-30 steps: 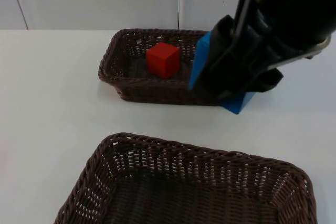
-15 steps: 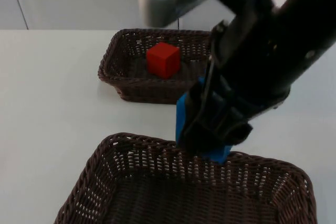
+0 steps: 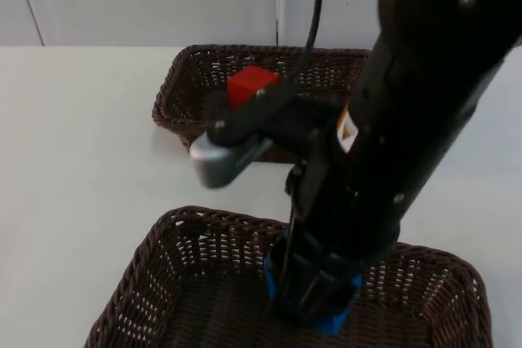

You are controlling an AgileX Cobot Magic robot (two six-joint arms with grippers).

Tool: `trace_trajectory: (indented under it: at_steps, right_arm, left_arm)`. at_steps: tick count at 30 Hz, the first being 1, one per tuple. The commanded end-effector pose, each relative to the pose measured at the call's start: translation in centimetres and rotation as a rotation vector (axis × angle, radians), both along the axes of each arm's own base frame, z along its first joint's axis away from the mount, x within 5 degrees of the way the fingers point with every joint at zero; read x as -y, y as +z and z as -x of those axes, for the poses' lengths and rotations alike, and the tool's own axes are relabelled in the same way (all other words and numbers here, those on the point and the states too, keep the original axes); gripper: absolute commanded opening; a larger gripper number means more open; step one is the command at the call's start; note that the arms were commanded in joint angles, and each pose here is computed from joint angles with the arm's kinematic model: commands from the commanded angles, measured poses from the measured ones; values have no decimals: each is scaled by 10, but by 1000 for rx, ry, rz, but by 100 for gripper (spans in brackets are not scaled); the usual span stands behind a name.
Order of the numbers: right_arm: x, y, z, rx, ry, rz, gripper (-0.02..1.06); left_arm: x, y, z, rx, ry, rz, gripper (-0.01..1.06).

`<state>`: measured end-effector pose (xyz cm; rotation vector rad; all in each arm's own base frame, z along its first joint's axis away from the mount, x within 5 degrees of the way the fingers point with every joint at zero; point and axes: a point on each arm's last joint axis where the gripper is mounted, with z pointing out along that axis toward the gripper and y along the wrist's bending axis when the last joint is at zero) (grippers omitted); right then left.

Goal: Pick up one cube with the left hand and place it into the upper basket. Pick up one cube with the right hand and place it into the lower basket.

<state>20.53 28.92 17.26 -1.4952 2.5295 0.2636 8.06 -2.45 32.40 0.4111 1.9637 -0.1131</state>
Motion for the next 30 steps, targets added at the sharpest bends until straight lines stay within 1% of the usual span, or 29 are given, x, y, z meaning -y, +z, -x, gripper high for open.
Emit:
trace_trajectory:
  at_steps: [1, 5, 10, 15, 21, 24, 25, 28, 29, 30]
  right_arm:
    - [-2, -5, -1, 0, 7, -5, 0]
    - [-5, -19, -1, -20, 38, 10, 0]
    - [-7, -35, -3, -26, 51, 28, 0]
    - [-9, -42, -5, -21, 49, 28, 0]
    - [-10, -56, -6, -38, 50, 55, 1]
    - [-9, -65, -6, -52, 50, 73, 8]
    - [-9, -65, -6, -52, 50, 73, 8]
    - [-9, -66, -6, -55, 50, 76, 21]
    - [-9, -66, -6, -56, 49, 75, 32]
    - [-9, -66, -6, -56, 49, 75, 32]
  left_arm:
    - [0, 0, 1, 5, 2, 20, 83]
    - [0, 0, 1, 5, 2, 20, 83]
    - [0, 0, 1, 5, 2, 20, 83]
    - [0, 0, 1, 5, 2, 20, 83]
    - [0, 0, 1, 5, 2, 20, 83]
    - [0, 0, 1, 5, 2, 20, 83]
    - [0, 0, 1, 5, 2, 20, 83]
    - [0, 0, 1, 3, 2, 19, 83]
    - [0, 0, 1, 3, 2, 19, 83]
    - [0, 0, 1, 3, 2, 19, 83]
